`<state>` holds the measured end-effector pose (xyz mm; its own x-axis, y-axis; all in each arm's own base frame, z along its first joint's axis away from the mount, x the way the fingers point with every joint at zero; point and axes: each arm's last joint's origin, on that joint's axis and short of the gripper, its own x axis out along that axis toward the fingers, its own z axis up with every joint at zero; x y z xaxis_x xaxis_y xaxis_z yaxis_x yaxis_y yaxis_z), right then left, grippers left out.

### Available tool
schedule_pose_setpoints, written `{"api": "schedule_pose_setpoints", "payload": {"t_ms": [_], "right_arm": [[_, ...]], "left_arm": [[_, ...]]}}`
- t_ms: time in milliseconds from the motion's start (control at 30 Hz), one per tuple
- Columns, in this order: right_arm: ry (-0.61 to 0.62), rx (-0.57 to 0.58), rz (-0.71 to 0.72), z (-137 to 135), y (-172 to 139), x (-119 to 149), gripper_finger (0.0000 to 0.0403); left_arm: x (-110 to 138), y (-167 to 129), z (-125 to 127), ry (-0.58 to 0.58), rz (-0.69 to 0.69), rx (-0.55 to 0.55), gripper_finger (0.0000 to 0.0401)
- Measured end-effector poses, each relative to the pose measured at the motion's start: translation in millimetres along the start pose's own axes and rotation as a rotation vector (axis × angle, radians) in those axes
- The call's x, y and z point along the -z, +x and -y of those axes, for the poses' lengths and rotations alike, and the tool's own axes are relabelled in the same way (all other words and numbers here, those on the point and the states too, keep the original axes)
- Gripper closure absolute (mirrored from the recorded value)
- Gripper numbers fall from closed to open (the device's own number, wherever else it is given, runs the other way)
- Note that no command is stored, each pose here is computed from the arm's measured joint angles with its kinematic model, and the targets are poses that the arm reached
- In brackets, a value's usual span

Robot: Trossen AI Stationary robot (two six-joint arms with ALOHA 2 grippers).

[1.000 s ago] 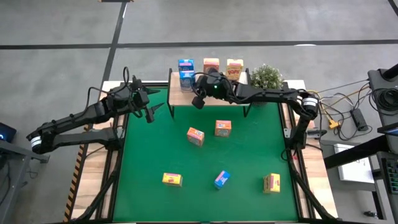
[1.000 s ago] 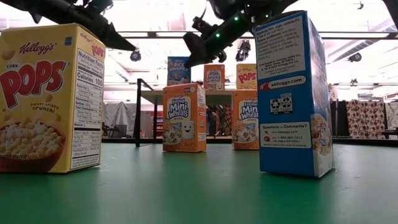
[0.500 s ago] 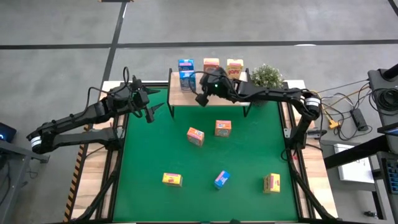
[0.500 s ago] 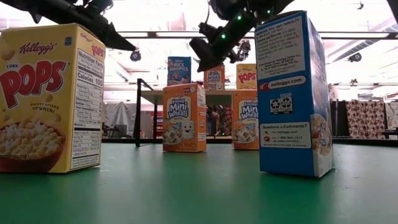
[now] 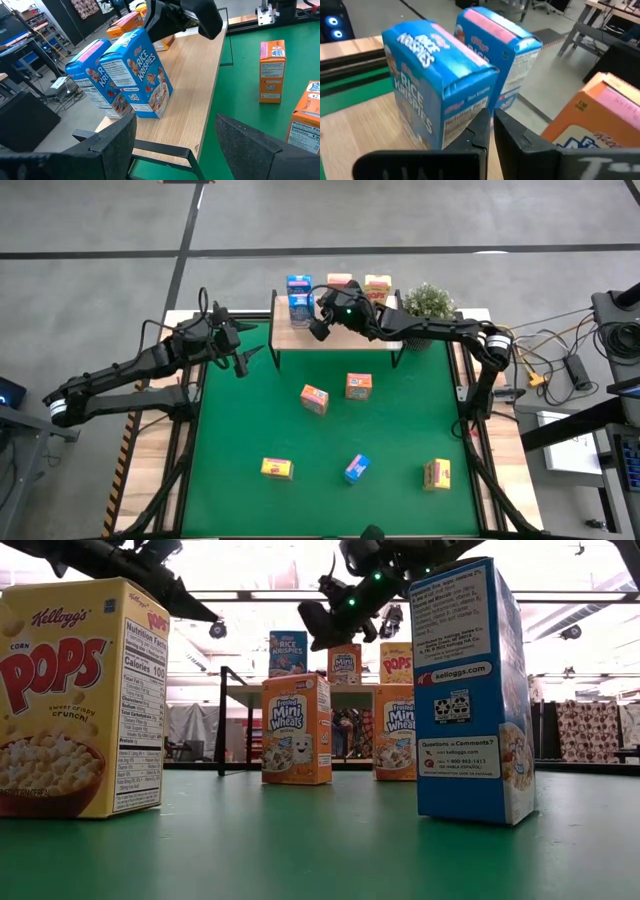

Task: Stack cereal on shelf
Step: Put the top blue cereal box on the shelf

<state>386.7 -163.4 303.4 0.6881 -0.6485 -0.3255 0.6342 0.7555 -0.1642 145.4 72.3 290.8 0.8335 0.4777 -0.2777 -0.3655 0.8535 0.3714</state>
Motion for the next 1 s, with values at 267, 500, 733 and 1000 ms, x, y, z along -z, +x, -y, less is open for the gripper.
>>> {"api": "schedule_pose_setpoints", "payload": {"t_ms": [267,500,733,1000], "right_arm": [[0.007,0.001,0.033,0,1,-2,0.039],[0.001,-0.034,0.036,-6,12,5,0.039],[0.002,-0.034,0.031,-6,11,5,0.039],[-0.063,-0.002,0.023,-6,-26,-15,0.039]], "left_arm": [[0,0,0,0.0,0.0,0.0,0.0149],[0,0,0,-0.001,0.001,-0.001,0.0149],[0,0,0,0.002,0.001,-0.001,0.0149],[-2,2,-1,0.002,0.023,-0.009,0.0149]]}}
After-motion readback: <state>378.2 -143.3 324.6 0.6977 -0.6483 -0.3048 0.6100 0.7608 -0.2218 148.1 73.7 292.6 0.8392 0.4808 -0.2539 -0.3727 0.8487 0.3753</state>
